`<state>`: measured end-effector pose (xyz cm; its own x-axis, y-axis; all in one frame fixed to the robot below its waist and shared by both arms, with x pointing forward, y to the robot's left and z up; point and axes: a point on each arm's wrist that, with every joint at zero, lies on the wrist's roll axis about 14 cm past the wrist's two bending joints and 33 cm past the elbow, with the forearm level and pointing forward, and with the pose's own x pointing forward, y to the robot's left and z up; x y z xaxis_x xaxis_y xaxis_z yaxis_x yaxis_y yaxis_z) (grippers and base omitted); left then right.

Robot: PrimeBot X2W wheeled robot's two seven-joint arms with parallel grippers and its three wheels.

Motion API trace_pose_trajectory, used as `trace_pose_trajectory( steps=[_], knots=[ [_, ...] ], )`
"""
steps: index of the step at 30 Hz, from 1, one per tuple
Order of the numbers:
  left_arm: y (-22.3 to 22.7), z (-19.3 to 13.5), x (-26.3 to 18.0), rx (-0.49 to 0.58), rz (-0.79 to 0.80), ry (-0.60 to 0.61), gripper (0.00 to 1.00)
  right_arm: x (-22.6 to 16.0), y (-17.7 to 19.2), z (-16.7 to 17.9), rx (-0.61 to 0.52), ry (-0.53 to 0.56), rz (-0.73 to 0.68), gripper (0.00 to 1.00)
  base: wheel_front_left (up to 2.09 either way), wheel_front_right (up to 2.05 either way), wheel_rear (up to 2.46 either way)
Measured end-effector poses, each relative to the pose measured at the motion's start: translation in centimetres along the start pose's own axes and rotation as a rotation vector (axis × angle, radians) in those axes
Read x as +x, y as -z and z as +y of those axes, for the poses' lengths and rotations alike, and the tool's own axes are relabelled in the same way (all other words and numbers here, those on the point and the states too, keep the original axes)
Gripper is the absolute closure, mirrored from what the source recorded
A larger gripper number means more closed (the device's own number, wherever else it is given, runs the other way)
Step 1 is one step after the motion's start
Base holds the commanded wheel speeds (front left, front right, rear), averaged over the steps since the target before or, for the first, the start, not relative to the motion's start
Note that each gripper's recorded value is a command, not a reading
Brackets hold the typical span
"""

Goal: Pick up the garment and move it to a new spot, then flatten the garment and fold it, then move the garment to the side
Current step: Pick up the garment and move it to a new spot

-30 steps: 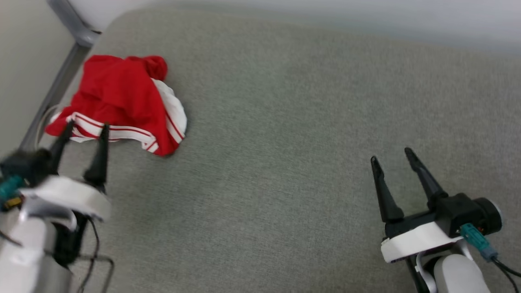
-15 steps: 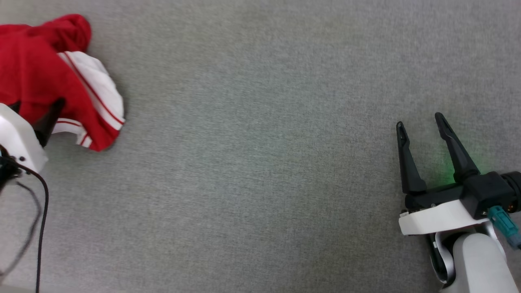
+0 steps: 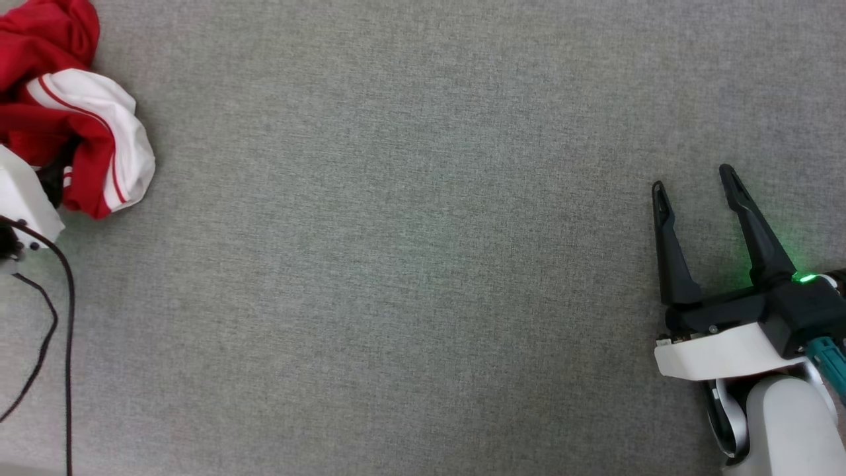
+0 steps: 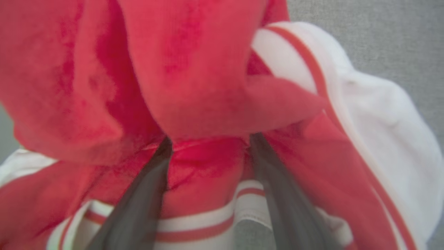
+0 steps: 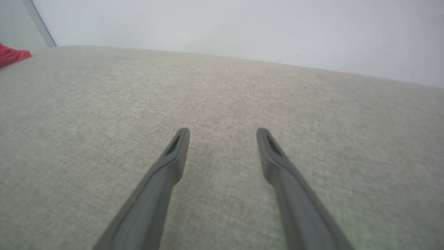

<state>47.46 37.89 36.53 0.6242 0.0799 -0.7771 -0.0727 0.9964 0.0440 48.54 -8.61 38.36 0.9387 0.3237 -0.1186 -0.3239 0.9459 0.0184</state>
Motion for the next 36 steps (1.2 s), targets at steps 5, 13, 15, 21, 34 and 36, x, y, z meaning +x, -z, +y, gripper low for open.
trace_pose_trajectory(
  steps=[5,13,15,21,34,36],
  knots=[
    [-0.7,-0.6,-0.7,-0.032,-0.084,0.024,1.0,0.0,-0.7,0.5,-0.005,-0.012,-0.009,0.0,0.0,0.0,0.0],
    [-5.5,-0.8,-5.2,-0.05,-0.381,0.059,1.0,-1.1,-2.9,1.3,0.008,-0.025,-0.04,0.0,0.0,0.0,0.0],
    [-6.9,-0.9,-7.0,-0.045,-0.457,0.07,1.0,-1.6,-3.6,1.5,0.016,-0.028,-0.053,0.0,0.0,0.0,0.0],
    [-11.7,-1.0,-13.5,-0.04,-0.711,0.1,1.0,-3.5,-6.2,2.2,0.041,-0.033,-0.099,0.0,0.0,0.0,0.0],
    [-17.6,-10.4,-22.6,0.12,-0.974,0.271,1.0,-8.1,-11.1,0.4,0.071,0.05,-0.213,0.0,0.0,0.0,0.0],
    [-17.8,-13.4,-22.7,0.154,-0.979,0.323,1.0,-8.8,-11.5,-0.5,0.067,0.078,-0.225,0.0,0.0,0.0,0.0]
  ],
)
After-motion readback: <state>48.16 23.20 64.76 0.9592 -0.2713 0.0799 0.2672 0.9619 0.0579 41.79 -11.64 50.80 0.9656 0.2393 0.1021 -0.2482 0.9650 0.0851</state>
